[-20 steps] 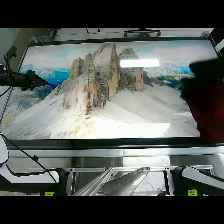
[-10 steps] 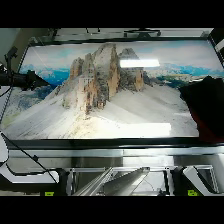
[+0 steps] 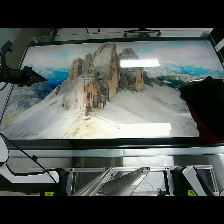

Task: Fold the shirts.

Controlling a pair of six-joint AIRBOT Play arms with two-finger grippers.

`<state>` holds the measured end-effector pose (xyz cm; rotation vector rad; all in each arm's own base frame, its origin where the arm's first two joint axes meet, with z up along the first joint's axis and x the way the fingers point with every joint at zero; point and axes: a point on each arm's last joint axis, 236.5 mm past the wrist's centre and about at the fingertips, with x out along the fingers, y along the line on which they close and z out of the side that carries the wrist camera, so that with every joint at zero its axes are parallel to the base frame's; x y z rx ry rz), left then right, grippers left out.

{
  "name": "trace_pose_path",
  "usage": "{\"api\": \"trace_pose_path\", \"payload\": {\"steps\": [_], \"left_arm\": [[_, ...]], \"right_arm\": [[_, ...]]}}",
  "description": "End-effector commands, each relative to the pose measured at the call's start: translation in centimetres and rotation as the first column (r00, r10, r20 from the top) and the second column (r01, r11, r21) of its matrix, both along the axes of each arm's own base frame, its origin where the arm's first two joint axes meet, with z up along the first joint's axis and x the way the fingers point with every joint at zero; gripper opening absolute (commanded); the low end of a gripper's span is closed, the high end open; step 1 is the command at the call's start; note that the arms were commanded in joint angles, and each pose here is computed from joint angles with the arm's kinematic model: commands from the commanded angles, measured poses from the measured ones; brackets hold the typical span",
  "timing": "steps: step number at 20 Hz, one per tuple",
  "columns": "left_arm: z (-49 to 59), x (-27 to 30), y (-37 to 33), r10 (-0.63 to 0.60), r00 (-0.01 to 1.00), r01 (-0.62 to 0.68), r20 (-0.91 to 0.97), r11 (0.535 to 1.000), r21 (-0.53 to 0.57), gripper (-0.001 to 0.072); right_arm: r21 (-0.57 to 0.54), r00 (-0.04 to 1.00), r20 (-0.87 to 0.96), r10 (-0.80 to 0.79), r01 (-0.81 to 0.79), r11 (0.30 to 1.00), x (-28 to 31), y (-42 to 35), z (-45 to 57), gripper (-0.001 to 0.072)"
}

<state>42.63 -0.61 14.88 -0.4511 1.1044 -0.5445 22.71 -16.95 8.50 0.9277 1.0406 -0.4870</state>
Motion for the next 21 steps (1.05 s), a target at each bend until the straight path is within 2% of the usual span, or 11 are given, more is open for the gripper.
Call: {"api": "trace_pose_path", "payload": {"steps": [1, 4, 6, 8, 11, 14, 21], "left_arm": [[0.6, -2.1, -0.9, -0.013, 1.000, 0.013, -0.027, 1.000, -0.008, 0.0012], [-2.2, -6.4, -4.2, -0.007, 0.998, 0.005, -0.058, 1.000, -0.028, 0.0012], [-5.2, -11.8, -7.8, -0.060, 0.991, 0.054, -0.122, 0.997, -0.051, 0.0013], [-8.4, -16.9, -10.8, -0.107, 0.979, 0.097, -0.171, 0.993, -0.065, 0.0014], [-11.6, -20.8, -12.7, -0.107, 0.979, 0.098, -0.175, 0.994, -0.057, 0.0017], [-12.2, -22.1, -13.0, -0.105, 0.980, 0.097, -0.171, 0.994, -0.056, 0.0018], [-10.9, -22.1, -13.0, -0.091, 0.992, 0.088, -0.085, 0.995, -0.035, 0.0017]], "right_arm": [[-0.054, 0.940, 0.215, 0.266, -0.261, 0.964, 4.9, 7.5, 5.4, 0.0014], [-0.110, 0.826, 0.241, 0.510, -0.499, 0.860, 6.1, 15.5, 5.1, 0.0014], [-0.098, 0.730, 0.243, 0.638, -0.636, 0.765, 4.9, 21.5, 2.6, 0.0014], [-0.105, 0.640, 0.259, 0.724, -0.726, 0.679, 3.4, 26.5, -0.5, 0.0014], [-0.087, 0.577, 0.259, 0.775, -0.785, 0.613, 2.2, 30.2, -3.2, 0.0013], [-0.045, 0.556, 0.261, 0.789, -0.810, 0.585, 1.7, 31.5, -3.6, 0.0014], [-0.042, 0.557, 0.262, 0.788, -0.809, 0.586, 1.7, 31.6, -3.6, 0.0014]]}}
